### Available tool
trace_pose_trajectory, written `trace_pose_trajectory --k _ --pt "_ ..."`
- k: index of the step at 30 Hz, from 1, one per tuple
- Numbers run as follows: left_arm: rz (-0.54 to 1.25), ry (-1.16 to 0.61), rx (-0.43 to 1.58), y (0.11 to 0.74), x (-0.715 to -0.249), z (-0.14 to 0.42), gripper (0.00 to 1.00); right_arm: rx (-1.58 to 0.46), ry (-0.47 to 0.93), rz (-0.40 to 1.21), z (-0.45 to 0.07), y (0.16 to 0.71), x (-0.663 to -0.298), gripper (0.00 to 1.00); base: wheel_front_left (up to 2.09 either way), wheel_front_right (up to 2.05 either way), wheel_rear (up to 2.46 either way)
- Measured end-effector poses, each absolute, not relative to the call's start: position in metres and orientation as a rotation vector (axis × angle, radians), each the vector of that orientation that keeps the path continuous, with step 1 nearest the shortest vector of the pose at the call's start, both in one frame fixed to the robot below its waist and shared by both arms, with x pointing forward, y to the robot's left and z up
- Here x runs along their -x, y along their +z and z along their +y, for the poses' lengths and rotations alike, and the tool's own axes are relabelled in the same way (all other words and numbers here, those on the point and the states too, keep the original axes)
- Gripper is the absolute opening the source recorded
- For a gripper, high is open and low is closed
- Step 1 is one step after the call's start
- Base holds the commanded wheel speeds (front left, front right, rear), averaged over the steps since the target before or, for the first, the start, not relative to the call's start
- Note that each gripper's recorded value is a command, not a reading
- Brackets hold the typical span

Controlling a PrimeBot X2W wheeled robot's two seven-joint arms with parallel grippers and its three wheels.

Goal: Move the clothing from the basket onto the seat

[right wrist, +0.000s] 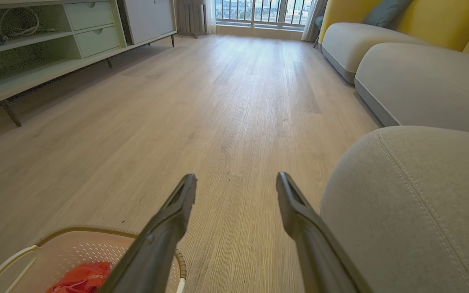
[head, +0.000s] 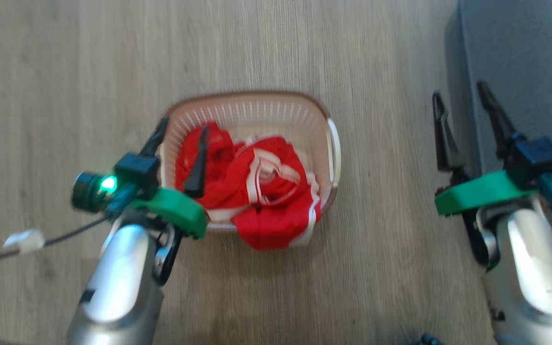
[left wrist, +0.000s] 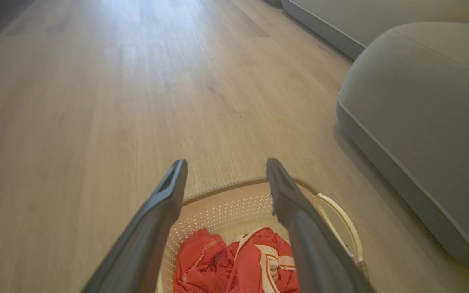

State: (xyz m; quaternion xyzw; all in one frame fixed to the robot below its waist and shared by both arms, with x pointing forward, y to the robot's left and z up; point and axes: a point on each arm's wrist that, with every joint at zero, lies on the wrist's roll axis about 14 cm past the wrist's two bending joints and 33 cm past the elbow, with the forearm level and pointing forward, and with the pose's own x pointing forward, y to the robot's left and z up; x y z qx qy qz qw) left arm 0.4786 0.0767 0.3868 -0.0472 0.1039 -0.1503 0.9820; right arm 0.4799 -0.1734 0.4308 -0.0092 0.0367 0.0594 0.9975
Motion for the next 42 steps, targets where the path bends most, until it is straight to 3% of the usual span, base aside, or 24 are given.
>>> trace_pose_trajectory --k 11,18,32,42 --pt "0.578 -0.511 -0.096 0.242 -0.498 0.027 1.0 0.008 0.111 0.187 -0.176 0.363 -0.504 1.0 0.0 0.0 0.0" --pt "0.825 -0.57 -0.24 0.163 -0.492 0.018 1.0 0.017 0.043 0.254 -0.204 0.334 -0.496 1.0 0.0 0.0 0.0" --pt "0.995 -0.567 -0.274 0.109 -0.474 0.021 1.0 -0.006 -0.029 0.301 -0.227 0.317 -0.484 1.0 0.0 0.0 0.0" --pt "1.055 -0.529 -0.186 0.093 -0.465 0.024 1.0 -0.012 -0.033 0.33 -0.227 0.303 -0.481 1.0 0.0 0.0 0.0"
